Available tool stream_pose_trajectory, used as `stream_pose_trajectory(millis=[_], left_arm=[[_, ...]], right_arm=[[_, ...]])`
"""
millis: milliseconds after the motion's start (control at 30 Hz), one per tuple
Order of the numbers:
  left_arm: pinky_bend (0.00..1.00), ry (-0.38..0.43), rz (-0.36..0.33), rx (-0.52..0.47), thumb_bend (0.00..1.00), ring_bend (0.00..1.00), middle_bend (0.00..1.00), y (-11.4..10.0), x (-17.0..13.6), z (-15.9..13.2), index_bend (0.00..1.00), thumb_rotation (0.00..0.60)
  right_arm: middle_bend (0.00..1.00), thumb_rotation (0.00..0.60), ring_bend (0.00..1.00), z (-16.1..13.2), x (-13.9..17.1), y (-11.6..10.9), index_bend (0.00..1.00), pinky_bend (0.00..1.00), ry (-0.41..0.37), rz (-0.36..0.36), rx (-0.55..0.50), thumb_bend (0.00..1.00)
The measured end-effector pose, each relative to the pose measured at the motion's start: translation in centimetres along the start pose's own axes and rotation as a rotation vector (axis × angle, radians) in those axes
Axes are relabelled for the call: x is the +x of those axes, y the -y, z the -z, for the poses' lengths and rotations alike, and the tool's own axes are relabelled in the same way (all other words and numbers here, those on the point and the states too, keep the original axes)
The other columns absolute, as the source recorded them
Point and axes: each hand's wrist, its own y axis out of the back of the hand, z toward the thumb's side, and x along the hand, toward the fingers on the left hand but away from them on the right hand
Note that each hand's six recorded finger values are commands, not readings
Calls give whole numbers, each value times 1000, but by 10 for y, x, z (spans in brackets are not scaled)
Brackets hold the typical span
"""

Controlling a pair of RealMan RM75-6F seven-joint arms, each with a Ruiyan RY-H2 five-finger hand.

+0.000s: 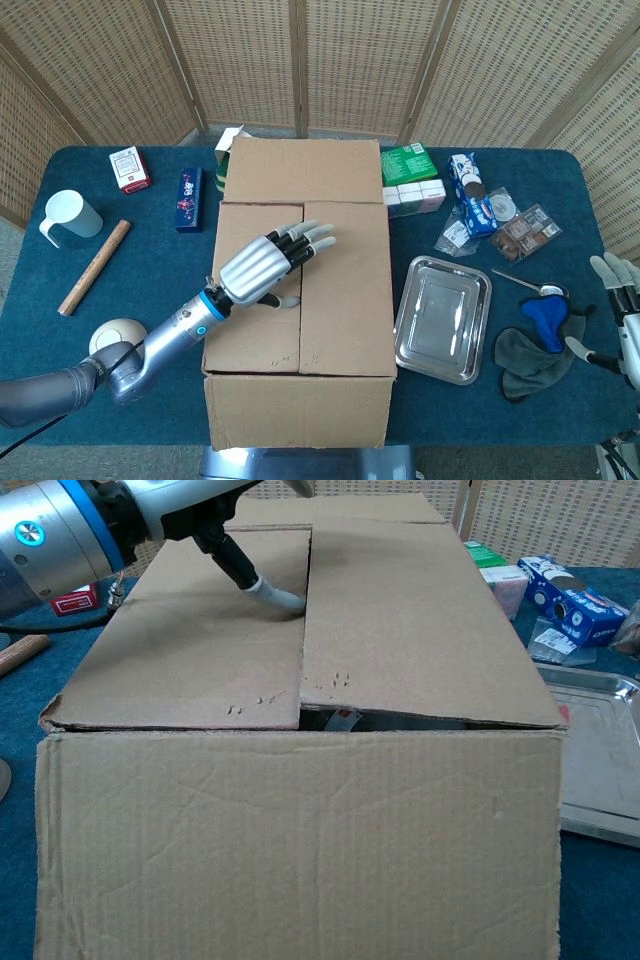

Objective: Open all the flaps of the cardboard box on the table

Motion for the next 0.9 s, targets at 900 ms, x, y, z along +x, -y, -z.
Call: stream_pose_trajectory(millis=[900], left_arm=[[183, 46, -129, 14, 390, 0, 0, -20, 46, -22, 15, 600]], right_arm=[[0, 600, 0, -1, 5, -3, 0, 123, -9, -6, -16, 0]])
